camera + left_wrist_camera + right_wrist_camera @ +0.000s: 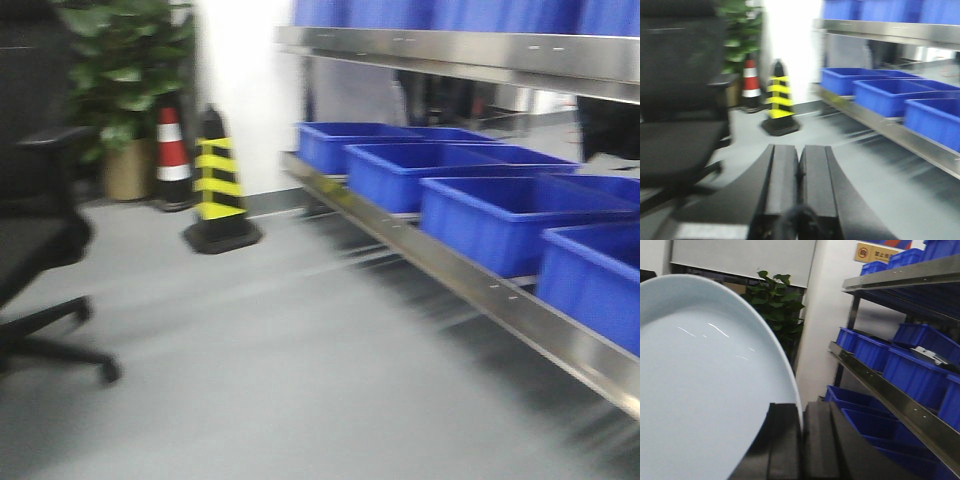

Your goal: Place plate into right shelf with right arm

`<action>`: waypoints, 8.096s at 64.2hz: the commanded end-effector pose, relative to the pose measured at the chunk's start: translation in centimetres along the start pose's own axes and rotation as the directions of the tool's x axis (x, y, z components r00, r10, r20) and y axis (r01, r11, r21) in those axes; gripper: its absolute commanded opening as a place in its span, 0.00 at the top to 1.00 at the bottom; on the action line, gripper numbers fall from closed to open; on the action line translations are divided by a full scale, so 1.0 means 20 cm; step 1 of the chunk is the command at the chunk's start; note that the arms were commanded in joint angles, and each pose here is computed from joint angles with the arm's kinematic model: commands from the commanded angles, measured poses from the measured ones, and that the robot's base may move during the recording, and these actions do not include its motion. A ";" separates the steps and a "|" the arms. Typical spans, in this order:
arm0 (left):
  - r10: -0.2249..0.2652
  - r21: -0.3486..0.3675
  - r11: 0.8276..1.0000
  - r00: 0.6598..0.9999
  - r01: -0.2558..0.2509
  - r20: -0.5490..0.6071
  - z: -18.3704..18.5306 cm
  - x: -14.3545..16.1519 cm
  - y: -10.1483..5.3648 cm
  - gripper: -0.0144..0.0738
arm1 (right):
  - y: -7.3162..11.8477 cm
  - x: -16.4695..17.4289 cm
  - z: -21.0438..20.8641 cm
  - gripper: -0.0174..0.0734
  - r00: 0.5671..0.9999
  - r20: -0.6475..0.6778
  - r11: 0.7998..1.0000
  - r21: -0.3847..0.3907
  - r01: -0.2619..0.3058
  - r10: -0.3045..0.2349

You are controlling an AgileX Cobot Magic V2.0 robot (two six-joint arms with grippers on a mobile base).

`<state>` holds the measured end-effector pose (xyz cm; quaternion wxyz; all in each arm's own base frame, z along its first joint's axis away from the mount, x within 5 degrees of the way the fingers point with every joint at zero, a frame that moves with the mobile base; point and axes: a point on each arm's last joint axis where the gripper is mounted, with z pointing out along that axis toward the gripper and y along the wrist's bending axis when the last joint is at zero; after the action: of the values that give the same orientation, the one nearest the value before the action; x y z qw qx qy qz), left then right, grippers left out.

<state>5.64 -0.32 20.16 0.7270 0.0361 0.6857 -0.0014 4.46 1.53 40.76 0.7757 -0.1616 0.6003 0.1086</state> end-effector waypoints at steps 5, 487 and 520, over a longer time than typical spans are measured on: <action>-0.003 -0.023 1.000 0.996 0.006 0.088 0.00 -0.03 0.01 0.89 | 0.00 -0.08 0.00 0.75 0.994 0.107 1.000 -0.006 0.020 -0.019; -0.004 -0.021 1.000 0.996 0.006 0.090 -0.01 -0.03 0.01 0.89 | 0.03 0.97 -0.21 0.75 0.980 -0.181 0.920 0.391 -0.004 0.082; -0.004 -0.021 1.000 0.996 0.006 0.090 -0.01 -0.03 0.01 0.89 | 0.03 0.99 -0.21 0.75 0.983 -0.177 0.921 0.390 0.019 0.055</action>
<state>5.64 -0.32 20.16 0.7270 0.0361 0.6857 -0.0014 5.69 -0.05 19.28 0.6877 -0.0168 0.7254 -0.0230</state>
